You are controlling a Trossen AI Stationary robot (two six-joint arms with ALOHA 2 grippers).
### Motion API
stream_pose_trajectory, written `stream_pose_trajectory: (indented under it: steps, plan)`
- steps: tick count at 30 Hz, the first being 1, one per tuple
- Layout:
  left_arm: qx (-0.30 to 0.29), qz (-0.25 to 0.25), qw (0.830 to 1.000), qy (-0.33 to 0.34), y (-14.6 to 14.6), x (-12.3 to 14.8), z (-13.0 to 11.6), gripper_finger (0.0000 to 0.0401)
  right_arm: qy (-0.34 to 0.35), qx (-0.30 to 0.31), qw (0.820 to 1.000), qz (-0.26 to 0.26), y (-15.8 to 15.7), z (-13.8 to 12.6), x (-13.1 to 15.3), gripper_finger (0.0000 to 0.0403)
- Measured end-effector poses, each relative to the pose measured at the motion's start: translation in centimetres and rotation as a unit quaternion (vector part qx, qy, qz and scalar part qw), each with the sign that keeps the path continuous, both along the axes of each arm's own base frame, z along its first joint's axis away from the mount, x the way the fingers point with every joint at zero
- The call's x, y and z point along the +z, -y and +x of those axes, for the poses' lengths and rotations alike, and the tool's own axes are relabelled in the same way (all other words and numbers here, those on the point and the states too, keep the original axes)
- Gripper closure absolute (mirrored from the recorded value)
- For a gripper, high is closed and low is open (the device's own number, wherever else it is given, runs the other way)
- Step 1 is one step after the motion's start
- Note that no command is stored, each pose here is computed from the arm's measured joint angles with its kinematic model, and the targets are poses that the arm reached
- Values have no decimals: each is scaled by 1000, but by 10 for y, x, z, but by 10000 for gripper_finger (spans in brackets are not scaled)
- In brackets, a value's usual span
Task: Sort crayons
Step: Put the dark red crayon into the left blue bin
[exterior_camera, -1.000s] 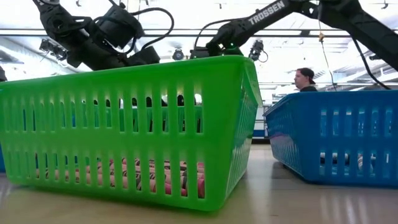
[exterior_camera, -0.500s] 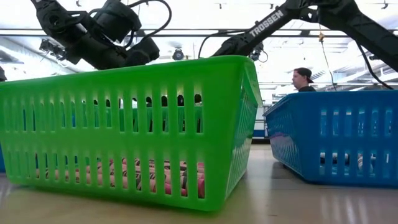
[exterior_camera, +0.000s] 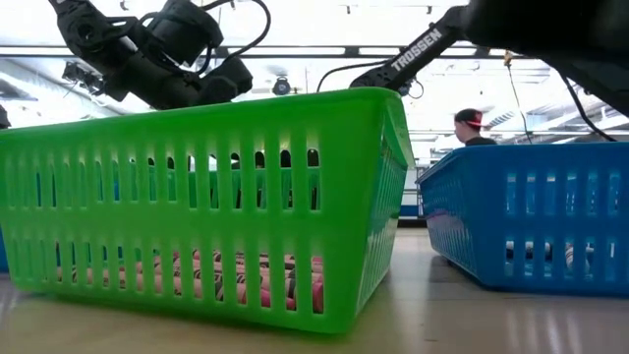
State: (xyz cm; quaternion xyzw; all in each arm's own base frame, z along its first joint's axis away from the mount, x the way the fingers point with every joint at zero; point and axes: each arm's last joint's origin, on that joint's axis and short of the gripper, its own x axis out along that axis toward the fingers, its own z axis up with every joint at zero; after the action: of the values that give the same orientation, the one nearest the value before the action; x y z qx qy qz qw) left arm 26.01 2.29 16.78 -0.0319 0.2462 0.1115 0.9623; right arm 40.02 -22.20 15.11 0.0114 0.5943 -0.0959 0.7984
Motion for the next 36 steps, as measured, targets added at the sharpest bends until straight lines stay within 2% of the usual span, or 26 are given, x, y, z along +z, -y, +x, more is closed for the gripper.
stream_pose_trajectory:
  steps: [8,12,18,25,36]
  plan:
    - [-6,2,1000,0,2,0,0,257,-6,-25,998,61,8,-11,-3,263]
    - [-6,2,1000,3,2,1,1,257,-18,-45,997,57,10,-14,-3,311]
    - [-9,7,1000,2,2,1,1,257,-30,-32,998,38,3,-10,-3,393]
    - [-17,22,1000,-2,2,-2,2,257,-31,-26,999,34,0,-9,-3,393]
    - [-3,-2,1000,8,3,-12,-6,257,-29,-6,999,34,-16,-3,5,395]
